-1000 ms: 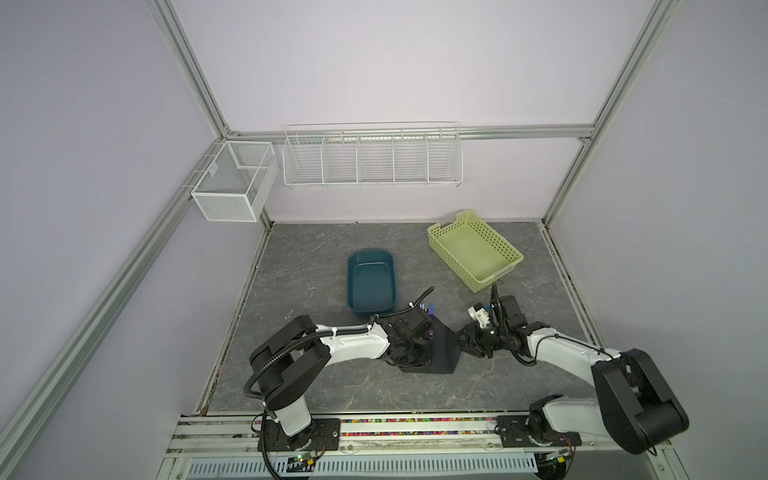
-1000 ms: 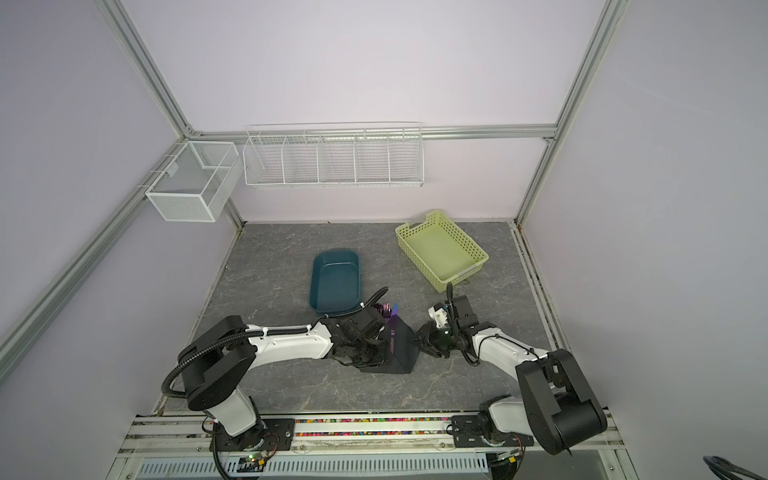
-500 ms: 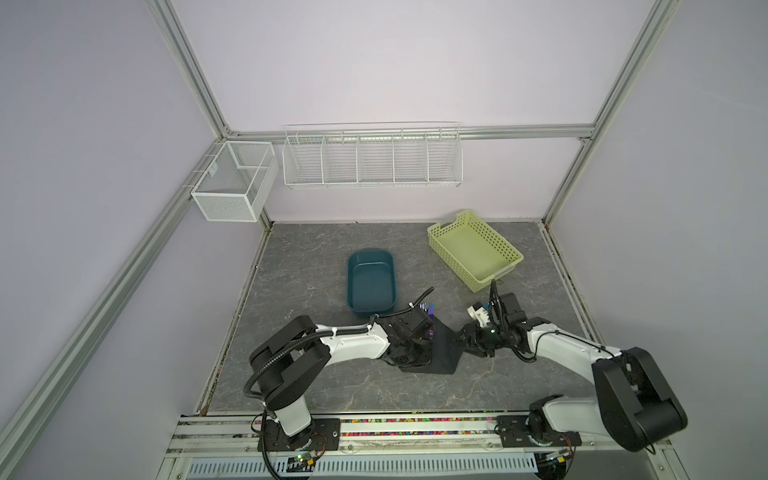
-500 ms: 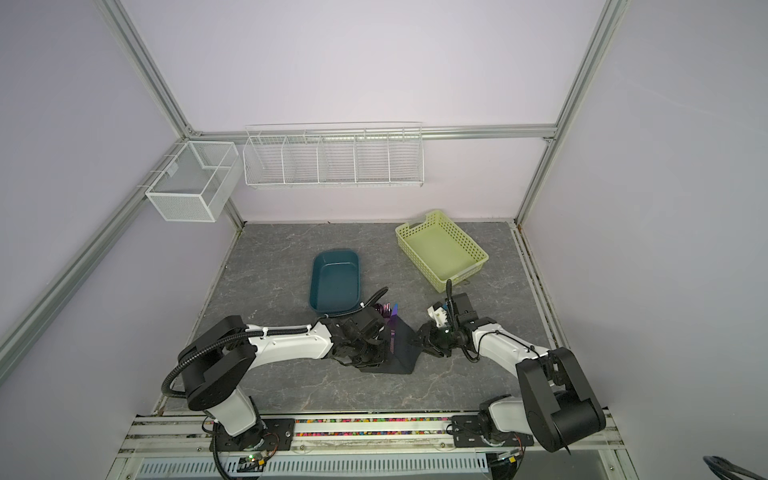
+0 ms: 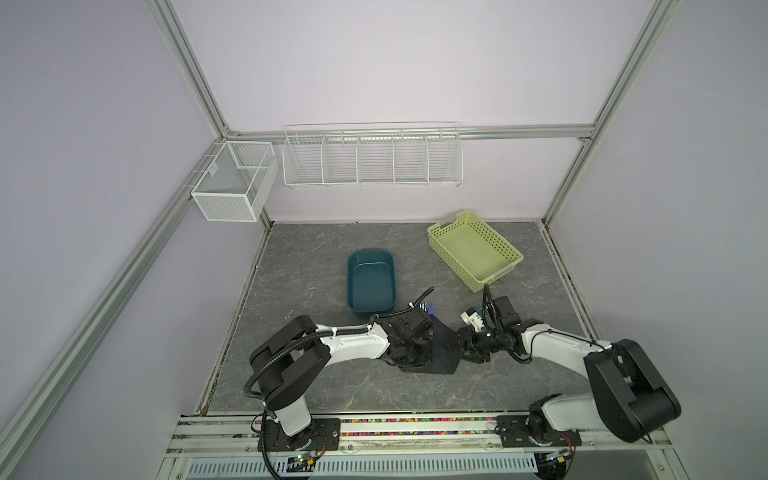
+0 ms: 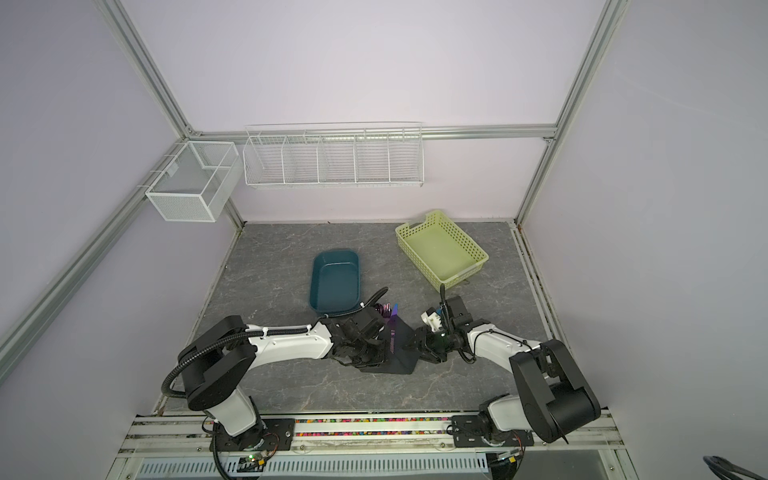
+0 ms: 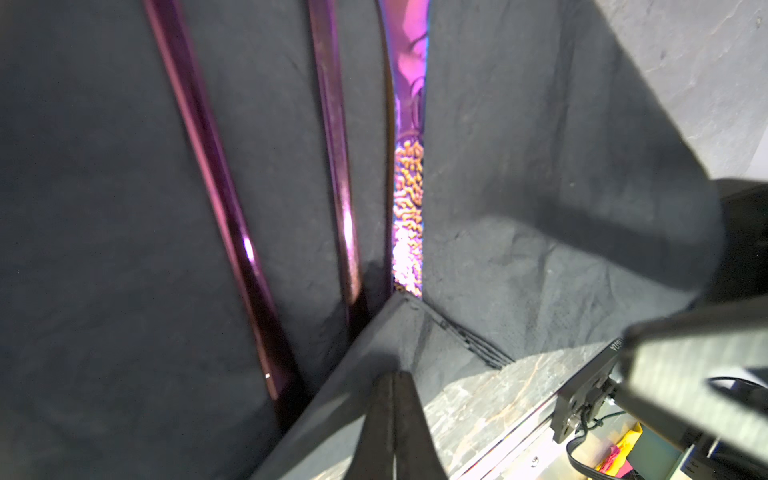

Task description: Place the utensils on the paper napkin and roll it up

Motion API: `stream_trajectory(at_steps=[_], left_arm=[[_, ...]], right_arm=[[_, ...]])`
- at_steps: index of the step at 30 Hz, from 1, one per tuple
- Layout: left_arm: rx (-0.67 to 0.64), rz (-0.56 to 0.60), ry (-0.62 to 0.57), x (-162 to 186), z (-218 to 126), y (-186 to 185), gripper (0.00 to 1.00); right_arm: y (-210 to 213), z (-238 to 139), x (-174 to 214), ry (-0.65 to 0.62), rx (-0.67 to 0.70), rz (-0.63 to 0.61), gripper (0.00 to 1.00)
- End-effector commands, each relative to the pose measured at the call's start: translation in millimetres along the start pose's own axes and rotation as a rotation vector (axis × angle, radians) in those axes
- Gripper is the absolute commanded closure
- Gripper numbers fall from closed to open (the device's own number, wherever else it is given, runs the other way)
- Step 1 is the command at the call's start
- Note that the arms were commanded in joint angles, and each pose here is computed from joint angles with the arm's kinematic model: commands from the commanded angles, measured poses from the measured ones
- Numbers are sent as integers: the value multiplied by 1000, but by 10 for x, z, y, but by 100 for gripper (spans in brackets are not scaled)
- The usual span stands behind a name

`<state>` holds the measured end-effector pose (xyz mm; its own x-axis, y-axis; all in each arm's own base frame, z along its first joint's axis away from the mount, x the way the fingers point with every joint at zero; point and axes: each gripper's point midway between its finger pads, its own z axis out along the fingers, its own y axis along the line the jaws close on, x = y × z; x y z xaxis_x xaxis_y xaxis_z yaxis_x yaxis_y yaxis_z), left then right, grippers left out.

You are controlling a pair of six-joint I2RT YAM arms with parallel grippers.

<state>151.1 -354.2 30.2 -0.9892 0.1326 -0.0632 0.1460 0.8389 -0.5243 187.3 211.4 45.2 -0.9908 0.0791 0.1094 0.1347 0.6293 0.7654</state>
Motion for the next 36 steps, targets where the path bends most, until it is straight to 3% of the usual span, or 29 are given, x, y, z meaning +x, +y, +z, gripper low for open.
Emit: stream_trajectory(at_steps=[1, 11, 21, 30, 36], left_arm=[[-15, -12, -12, -14, -14, 30, 100], [-19, -8, -9, -20, -9, 23, 100], [-32, -4, -20, -48, -28, 33, 100], [-34, -5, -14, -47, -20, 35, 100], [-37, -11, -14, -44, -6, 50, 100]], right_arm=[[1, 49, 75, 21, -8, 3, 43], [75, -132, -25, -63, 65, -49, 43], [18, -306, -61, -112, 186, -81, 51], [32, -283, -68, -107, 183, -86, 64], [77, -274, -92, -106, 194, -104, 83]])
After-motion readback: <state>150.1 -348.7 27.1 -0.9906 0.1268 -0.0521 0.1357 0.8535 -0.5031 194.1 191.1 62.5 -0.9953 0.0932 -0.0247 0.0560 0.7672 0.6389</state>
